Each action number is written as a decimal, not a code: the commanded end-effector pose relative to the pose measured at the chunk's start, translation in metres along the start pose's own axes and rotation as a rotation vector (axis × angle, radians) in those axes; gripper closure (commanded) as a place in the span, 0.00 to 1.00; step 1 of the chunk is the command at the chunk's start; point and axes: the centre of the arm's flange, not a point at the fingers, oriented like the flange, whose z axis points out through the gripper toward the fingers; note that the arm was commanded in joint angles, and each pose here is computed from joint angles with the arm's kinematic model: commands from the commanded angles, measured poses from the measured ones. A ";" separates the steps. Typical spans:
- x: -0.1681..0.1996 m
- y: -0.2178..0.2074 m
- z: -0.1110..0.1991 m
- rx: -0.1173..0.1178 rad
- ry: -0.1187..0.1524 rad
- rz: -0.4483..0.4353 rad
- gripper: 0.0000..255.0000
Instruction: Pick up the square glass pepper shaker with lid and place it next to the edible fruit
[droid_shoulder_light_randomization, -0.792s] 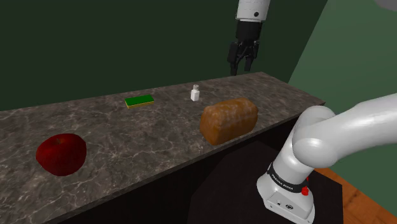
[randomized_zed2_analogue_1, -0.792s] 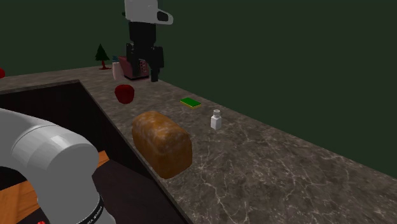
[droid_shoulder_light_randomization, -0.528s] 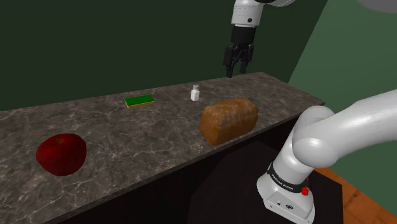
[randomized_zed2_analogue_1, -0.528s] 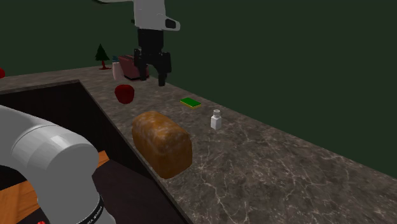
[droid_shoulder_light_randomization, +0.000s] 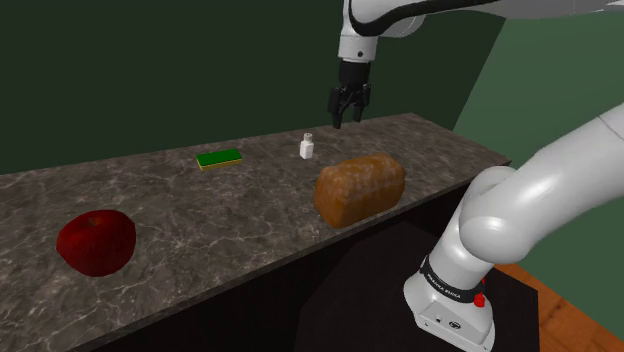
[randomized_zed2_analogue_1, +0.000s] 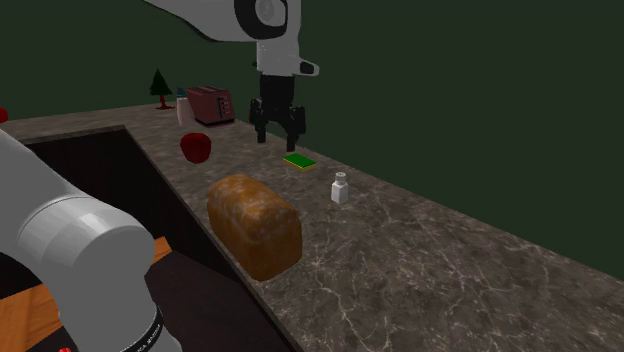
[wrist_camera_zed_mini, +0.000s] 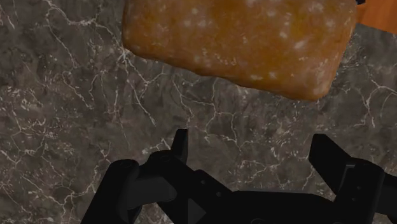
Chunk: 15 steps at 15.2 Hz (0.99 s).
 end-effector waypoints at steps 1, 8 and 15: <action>0.024 0.013 0.012 0.000 0.002 -0.003 0.00; 0.101 0.041 0.054 0.001 0.004 -0.016 0.00; 0.178 0.068 0.097 0.003 0.006 -0.028 0.00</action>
